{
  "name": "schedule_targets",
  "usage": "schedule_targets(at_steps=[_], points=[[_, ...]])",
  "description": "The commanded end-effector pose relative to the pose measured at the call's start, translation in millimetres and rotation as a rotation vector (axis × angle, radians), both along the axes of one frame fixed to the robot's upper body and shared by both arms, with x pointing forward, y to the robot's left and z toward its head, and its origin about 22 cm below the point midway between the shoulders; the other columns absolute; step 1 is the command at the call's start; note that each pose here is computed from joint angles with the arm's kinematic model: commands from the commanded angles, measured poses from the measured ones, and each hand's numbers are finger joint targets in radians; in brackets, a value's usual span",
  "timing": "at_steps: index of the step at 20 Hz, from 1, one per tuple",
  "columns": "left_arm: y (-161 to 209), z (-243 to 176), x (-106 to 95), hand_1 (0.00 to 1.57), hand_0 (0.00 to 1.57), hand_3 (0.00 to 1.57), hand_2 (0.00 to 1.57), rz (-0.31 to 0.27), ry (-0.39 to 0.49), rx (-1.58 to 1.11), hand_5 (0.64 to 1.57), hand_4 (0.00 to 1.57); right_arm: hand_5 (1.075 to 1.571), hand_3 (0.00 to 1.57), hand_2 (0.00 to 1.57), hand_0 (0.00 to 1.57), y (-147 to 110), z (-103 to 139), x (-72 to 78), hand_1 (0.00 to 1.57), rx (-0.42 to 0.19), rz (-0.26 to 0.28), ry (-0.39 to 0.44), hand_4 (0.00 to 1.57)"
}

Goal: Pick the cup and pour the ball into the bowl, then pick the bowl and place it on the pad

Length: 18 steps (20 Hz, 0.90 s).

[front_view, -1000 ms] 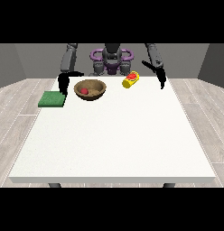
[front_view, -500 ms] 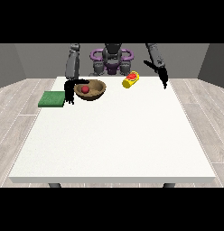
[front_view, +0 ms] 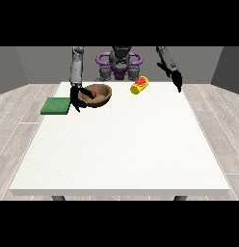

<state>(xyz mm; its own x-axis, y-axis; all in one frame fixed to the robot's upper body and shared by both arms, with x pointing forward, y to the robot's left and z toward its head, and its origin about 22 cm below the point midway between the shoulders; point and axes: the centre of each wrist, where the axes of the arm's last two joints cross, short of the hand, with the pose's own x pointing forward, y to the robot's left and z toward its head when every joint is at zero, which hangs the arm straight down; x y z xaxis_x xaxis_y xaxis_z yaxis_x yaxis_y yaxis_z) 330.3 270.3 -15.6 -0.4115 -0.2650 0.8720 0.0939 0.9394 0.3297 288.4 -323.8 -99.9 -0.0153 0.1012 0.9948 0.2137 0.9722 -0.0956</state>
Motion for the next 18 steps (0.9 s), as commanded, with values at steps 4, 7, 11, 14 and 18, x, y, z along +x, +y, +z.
schedule_targets(at_steps=[4,7,11,14,18], points=[[-18.4,27.8,16.4,0.00,0.00,0.00,0.00,-0.091,-0.093,0.032,0.711,0.00,1.566,1.57,1.57,1.57,-60.9,-7.7,-40.8,1.57,-0.495,-0.153,0.281,1.30],[-33.6,28.0,18.7,0.00,0.00,0.00,0.00,-0.121,-0.095,0.026,0.716,0.00,1.570,1.57,1.57,1.57,-71.3,5.4,-35.8,1.57,-0.564,-0.204,0.297,1.29],[-29.7,5.6,10.0,0.00,0.00,0.00,0.00,-0.082,-0.022,0.015,0.707,0.00,1.571,1.57,1.57,1.57,-62.5,8.9,-32.5,1.57,-0.485,-0.240,0.380,1.18],[-28.7,-1.8,8.4,0.00,0.00,0.00,0.00,-0.073,0.037,0.016,0.712,0.00,1.571,1.57,1.57,1.57,-70.5,30.4,-16.5,1.57,-0.502,-0.258,0.479,1.15],[5.1,-35.5,-10.9,0.00,0.00,0.00,0.00,0.039,0.142,-0.044,0.716,0.00,1.569,1.57,1.57,1.57,-73.0,66.5,4.2,1.57,-0.609,-0.130,0.602,1.27]])
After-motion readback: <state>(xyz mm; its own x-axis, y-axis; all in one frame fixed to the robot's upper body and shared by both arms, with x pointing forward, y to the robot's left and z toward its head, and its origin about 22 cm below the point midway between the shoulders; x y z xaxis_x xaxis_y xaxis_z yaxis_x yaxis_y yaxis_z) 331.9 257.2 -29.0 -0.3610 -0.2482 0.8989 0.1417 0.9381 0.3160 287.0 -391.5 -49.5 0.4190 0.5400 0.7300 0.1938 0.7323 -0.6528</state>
